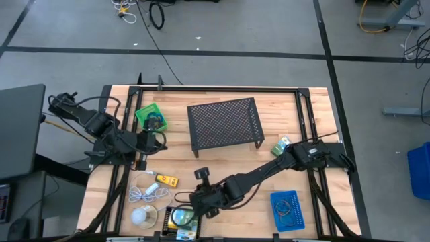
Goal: Pick & Place Office Desk Supplies
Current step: Adjust the yellow crayon box in the black bin
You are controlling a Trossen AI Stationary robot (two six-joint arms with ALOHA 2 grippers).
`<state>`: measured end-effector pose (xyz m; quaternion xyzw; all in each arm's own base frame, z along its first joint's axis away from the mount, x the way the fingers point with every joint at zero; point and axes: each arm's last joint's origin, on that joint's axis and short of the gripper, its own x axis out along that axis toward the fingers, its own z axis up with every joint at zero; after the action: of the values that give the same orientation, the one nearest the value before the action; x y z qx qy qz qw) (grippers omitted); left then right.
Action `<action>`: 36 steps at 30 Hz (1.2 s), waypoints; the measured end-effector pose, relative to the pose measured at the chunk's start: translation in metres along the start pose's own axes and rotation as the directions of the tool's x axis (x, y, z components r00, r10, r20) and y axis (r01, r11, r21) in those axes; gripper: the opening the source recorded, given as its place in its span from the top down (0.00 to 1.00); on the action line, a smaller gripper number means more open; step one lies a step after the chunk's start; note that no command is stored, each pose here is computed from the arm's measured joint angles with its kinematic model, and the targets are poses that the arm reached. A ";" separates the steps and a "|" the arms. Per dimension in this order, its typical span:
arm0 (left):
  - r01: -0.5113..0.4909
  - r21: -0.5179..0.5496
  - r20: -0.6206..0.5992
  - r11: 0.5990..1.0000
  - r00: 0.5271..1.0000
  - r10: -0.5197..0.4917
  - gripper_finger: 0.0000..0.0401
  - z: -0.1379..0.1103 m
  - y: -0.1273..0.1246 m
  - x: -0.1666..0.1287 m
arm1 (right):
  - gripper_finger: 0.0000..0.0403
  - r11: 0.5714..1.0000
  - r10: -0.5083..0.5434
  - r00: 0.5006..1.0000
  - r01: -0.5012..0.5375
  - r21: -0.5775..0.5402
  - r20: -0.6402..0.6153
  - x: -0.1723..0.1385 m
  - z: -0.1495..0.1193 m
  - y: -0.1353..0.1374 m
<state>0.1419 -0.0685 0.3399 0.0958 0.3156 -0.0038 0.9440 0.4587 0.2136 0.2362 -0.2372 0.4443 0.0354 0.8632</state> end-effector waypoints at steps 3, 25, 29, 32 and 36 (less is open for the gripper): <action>0.030 0.003 0.016 1.000 0.999 -0.030 1.00 0.000 -0.006 -0.002 | 0.97 0.999 -0.002 0.999 0.000 -0.035 -0.052 0.020 -0.007 0.007; 0.021 0.105 0.051 0.994 0.998 -0.027 1.00 0.006 -0.049 0.011 | 0.94 0.987 0.075 0.991 -0.057 -0.147 0.114 0.073 -0.020 -0.031; 0.020 0.100 0.051 0.995 0.998 -0.026 0.99 0.006 -0.049 0.011 | 0.93 0.999 -0.013 0.986 0.021 -0.044 0.166 0.076 -0.015 -0.045; 0.011 0.100 0.054 0.995 0.998 -0.016 0.99 0.006 -0.048 0.011 | 0.87 0.999 -0.026 0.992 0.021 0.035 0.120 0.081 -0.022 -0.060; 0.003 0.092 0.056 0.996 0.998 -0.009 0.99 0.006 -0.048 0.011 | 0.74 0.999 -0.025 0.998 0.022 0.042 0.057 0.084 -0.029 -0.065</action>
<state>0.1509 -0.1163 0.3294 0.1379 0.2884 -0.0238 0.9472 0.5052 0.1308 0.1809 -0.2235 0.4169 0.0229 0.8808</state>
